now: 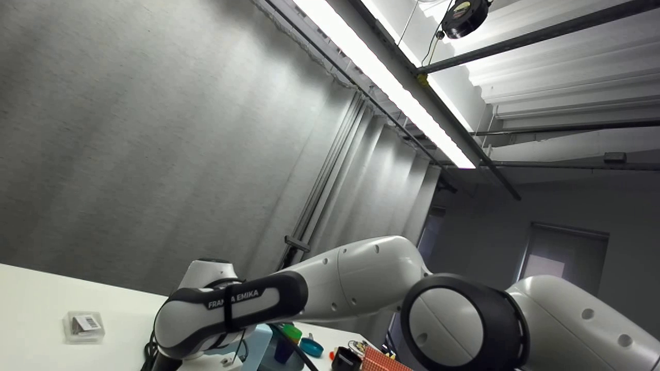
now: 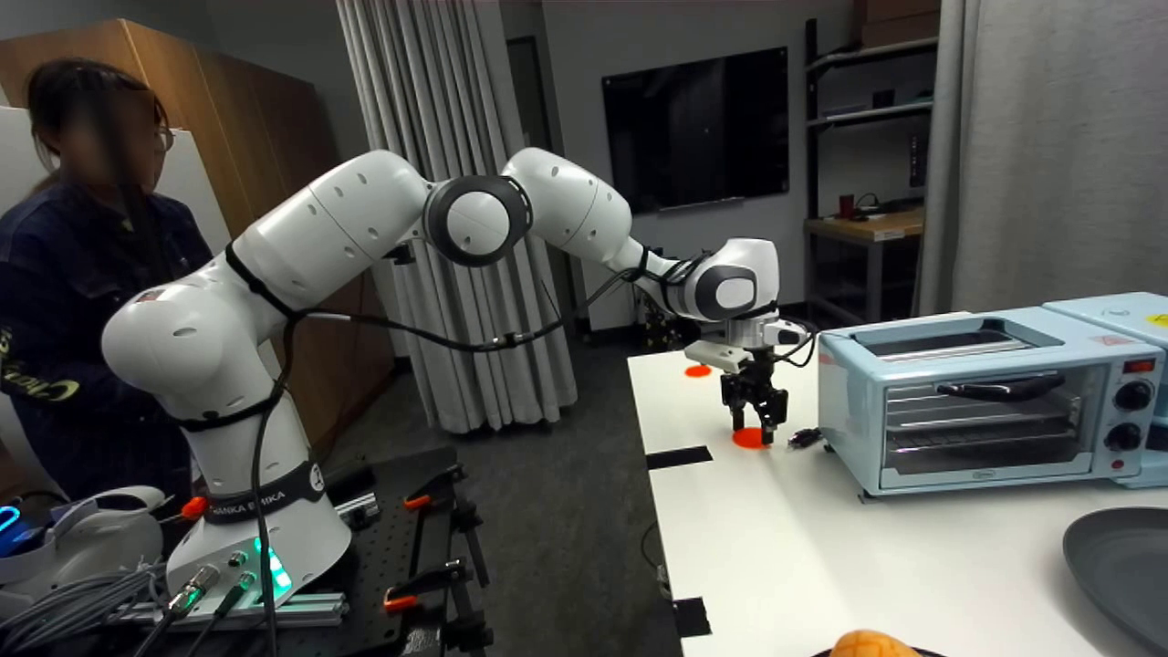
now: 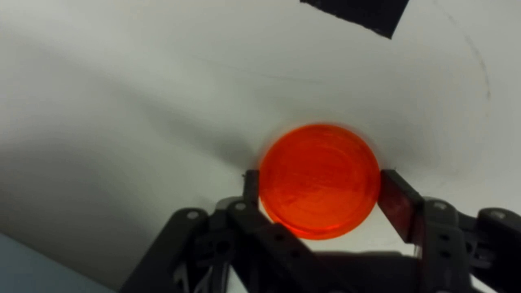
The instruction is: Move the orange disc to the right
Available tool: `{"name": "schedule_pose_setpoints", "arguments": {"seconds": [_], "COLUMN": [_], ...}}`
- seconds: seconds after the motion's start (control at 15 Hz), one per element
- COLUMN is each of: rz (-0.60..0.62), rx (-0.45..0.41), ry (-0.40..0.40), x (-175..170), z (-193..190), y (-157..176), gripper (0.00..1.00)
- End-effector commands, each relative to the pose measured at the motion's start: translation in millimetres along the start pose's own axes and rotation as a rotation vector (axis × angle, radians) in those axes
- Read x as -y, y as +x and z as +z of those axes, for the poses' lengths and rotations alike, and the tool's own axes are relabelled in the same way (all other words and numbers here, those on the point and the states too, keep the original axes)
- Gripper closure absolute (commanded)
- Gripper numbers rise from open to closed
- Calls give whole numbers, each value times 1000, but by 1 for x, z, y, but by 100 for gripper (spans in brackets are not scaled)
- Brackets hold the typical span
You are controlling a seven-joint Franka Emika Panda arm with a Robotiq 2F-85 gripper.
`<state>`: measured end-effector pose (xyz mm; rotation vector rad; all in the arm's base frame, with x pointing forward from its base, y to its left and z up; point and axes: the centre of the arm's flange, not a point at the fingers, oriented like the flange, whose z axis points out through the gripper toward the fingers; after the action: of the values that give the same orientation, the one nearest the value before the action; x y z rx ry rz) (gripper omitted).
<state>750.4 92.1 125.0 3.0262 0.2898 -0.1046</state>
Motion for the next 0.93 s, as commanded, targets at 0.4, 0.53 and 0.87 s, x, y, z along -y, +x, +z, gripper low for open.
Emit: {"name": "schedule_pose_setpoints", "arguments": {"seconds": [0.4,0.53,0.87], "rz": [140,178,273], "rx": [-84,-109,-173], "ry": [-4,-3,2], "x": [-25,-33,-57], "z": [-16,-23,-43], "y": [-55,-65,-92], "gripper": [51,51,51]}}
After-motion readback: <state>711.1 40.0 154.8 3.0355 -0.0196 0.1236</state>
